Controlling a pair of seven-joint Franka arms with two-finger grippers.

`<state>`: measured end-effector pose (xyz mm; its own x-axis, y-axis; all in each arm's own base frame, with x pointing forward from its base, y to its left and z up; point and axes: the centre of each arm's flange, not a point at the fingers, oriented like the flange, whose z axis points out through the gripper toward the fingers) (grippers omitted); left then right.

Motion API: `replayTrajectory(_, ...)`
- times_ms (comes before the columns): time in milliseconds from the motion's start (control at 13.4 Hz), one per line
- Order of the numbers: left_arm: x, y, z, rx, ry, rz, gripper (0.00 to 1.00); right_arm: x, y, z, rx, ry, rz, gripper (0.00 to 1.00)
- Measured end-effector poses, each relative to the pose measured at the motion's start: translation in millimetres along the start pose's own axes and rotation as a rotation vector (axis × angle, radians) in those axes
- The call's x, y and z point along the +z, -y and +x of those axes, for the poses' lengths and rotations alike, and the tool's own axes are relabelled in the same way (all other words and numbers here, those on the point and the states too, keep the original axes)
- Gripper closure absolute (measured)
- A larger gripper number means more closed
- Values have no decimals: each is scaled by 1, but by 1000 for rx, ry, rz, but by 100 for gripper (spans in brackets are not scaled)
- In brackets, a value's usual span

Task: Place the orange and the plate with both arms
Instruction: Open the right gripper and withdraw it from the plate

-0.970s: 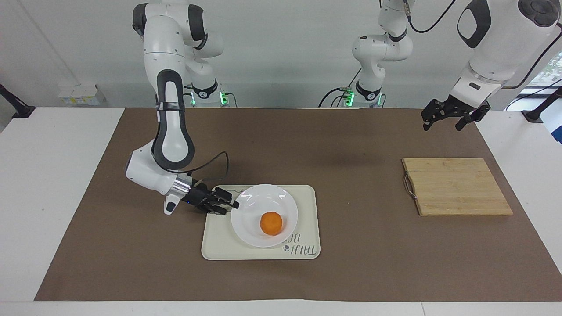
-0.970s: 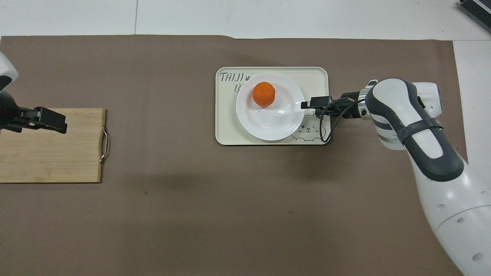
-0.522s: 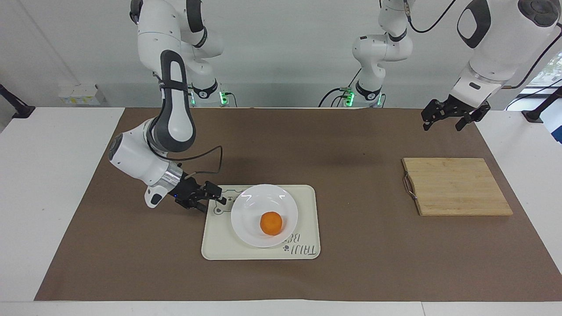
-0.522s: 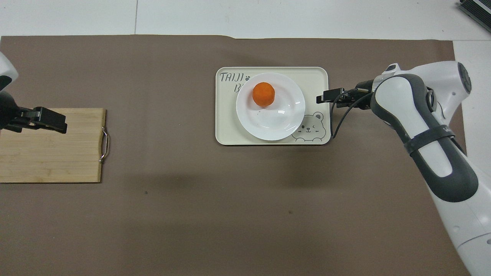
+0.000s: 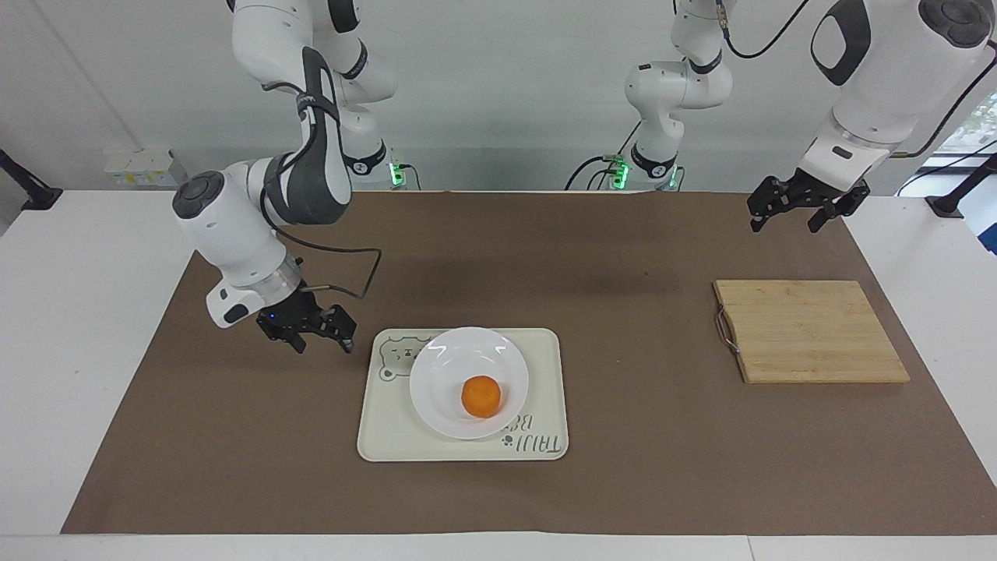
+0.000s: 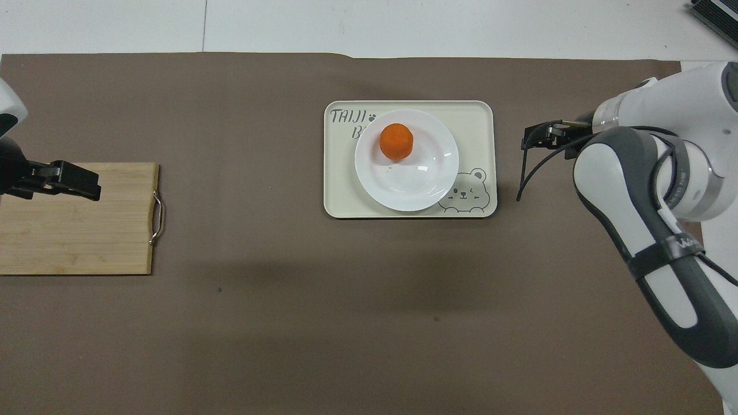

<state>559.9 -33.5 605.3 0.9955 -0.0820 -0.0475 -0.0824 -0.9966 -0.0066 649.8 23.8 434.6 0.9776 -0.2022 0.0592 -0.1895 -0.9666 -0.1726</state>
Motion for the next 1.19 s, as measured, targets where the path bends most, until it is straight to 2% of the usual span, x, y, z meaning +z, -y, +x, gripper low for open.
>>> replayTrajectory(149, 0, 0, 0, 0, 0, 0, 0, -27, -12, -10, 51, 29, -44, 0)
replayTrajectory(373, 0, 0, 0, 0, 0, 0, 0, -71, -39, -22, 56, 40, -94, 0)
replayTrajectory(746, 0, 0, 0, 0, 0, 0, 0, -128, -103, -42, 6, 67, -94, 0)
replayTrajectory(970, 0, 0, 0, 0, 0, 0, 0, -149, -95, -54, -25, 69, -127, 0)
replayTrajectory(1194, 0, 0, 0, 0, 0, 0, 0, -200, -79, -71, -49, 76, -131, 0)
